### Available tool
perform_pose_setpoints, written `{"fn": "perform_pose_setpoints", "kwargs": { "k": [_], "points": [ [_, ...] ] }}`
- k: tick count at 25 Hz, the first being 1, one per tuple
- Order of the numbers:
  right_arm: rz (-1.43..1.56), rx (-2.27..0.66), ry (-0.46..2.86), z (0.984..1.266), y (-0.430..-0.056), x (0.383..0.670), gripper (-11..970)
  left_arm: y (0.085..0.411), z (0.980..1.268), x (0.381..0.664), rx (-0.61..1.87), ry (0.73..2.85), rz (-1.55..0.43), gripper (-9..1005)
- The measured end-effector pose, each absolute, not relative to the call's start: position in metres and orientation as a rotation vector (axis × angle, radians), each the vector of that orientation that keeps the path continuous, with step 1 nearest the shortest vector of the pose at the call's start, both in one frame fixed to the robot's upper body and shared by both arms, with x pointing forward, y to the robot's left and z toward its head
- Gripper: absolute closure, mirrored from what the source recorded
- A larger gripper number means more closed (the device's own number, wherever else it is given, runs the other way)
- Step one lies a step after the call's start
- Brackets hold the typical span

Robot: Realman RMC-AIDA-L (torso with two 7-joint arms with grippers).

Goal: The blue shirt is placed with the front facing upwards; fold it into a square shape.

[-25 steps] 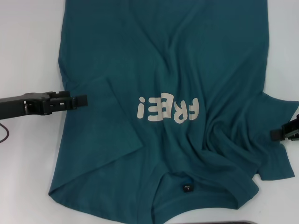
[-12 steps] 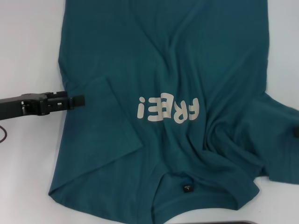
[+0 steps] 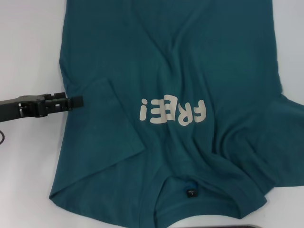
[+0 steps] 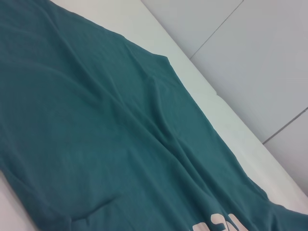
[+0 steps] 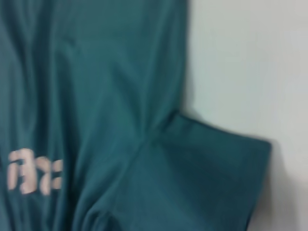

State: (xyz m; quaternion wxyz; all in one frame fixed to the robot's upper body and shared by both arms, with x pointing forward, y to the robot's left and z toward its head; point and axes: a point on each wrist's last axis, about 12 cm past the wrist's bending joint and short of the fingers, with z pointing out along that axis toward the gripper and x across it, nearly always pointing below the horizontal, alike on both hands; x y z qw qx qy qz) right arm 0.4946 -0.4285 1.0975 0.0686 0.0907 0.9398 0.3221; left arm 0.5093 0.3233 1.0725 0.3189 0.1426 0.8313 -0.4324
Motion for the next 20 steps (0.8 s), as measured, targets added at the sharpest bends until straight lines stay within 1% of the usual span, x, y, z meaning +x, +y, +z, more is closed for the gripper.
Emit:
{"fn": "perform_pose_setpoints", "kwargs": {
  "k": [9,20],
  "points": [
    [0.826,0.380,2.805,1.114,-0.450,0.499,945,0.327,1.073,0.509,0.347,2.175,-1.132,61],
    [0.819,0.275,2.765,1.135,-0.434,0.534,944,0.326,1.074,0.508,0.352,2.174,-1.143,61]
  ]
}}
